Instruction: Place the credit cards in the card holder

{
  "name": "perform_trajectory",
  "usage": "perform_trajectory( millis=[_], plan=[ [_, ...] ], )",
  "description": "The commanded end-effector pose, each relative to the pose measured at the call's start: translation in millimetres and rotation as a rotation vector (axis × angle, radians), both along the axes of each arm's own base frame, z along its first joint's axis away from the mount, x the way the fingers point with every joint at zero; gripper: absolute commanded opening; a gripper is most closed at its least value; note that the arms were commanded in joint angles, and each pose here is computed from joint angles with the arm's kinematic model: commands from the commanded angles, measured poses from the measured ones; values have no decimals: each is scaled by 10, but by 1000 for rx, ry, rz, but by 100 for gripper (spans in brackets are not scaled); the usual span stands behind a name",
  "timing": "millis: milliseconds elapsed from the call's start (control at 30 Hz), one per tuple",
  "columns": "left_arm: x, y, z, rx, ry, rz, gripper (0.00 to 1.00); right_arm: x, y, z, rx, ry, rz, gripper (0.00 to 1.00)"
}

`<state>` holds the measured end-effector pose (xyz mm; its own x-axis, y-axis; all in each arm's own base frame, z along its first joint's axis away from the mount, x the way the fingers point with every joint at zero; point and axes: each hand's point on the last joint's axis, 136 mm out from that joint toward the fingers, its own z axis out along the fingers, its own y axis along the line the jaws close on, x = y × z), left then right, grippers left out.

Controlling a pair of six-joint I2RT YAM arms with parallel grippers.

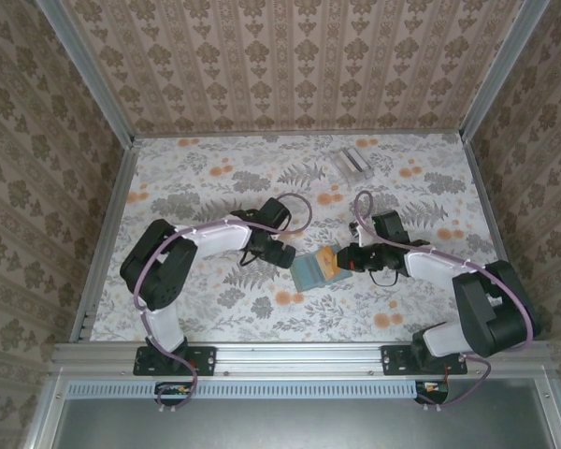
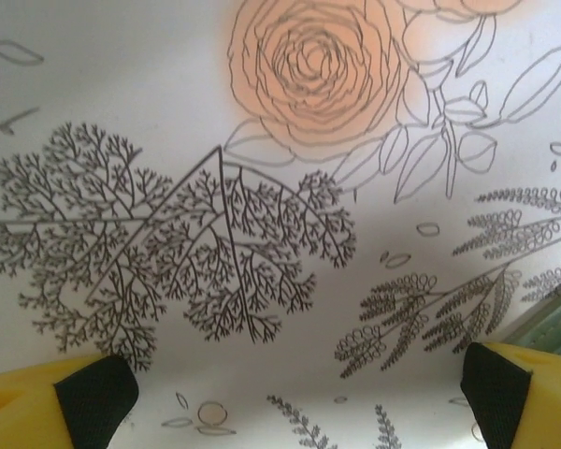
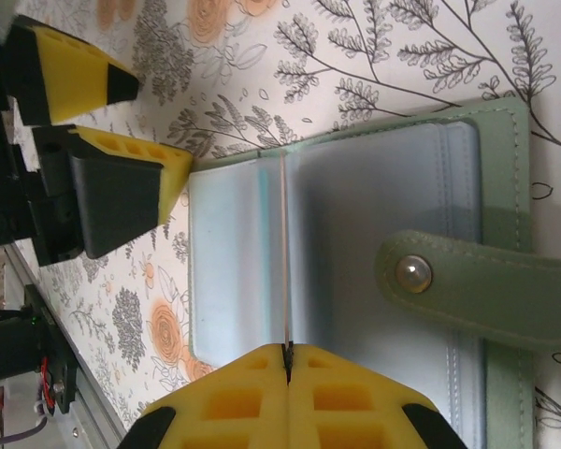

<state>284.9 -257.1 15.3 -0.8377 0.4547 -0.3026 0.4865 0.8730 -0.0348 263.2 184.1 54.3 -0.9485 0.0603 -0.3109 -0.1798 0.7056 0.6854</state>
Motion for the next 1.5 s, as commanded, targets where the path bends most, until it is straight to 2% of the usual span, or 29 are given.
perform_trajectory(
  millis=[0, 367, 500, 600, 700, 833, 967, 1033, 1133, 1200, 1300, 1467],
  plan=[
    [488, 89, -154, 40, -127, 28, 98, -16, 74, -16, 21, 17, 41, 0],
    [575, 12, -65, -21, -79, 59, 98, 18, 191, -36, 68, -3, 55, 0],
    [516, 190, 141, -68, -69, 103, 99, 51, 215, -37, 84, -11, 56, 0],
    [297, 312, 356, -143, -28, 104, 100, 71, 232, -59, 91, -3, 59, 0],
    [-16, 366, 445, -154, 12, 80, 100, 88, 235, -59, 88, -7, 58, 0],
    [-440, 139, 461, -203, 11, -61, 100, 130, 200, -37, 57, -23, 45, 0],
    [-670, -201, 458, -249, -31, -212, 100, 166, 159, -30, 35, -42, 27, 0],
    [-784, -361, 432, -219, -57, -326, 100, 191, 147, -28, 29, -48, 20, 0],
    [-865, -432, 294, -59, -130, -458, 100, 200, 139, -40, 23, -47, 13, 0],
    [-855, -458, 192, -7, -124, -471, 100, 192, 125, -68, 17, -38, 6, 0],
    [-858, -520, 89, 8, -127, -494, 100, 166, 102, -118, 4, -23, 1, 0],
    [-661, -337, 10, 130, -195, -444, 100, 136, 88, -112, -1, -18, 2, 0]
  ],
)
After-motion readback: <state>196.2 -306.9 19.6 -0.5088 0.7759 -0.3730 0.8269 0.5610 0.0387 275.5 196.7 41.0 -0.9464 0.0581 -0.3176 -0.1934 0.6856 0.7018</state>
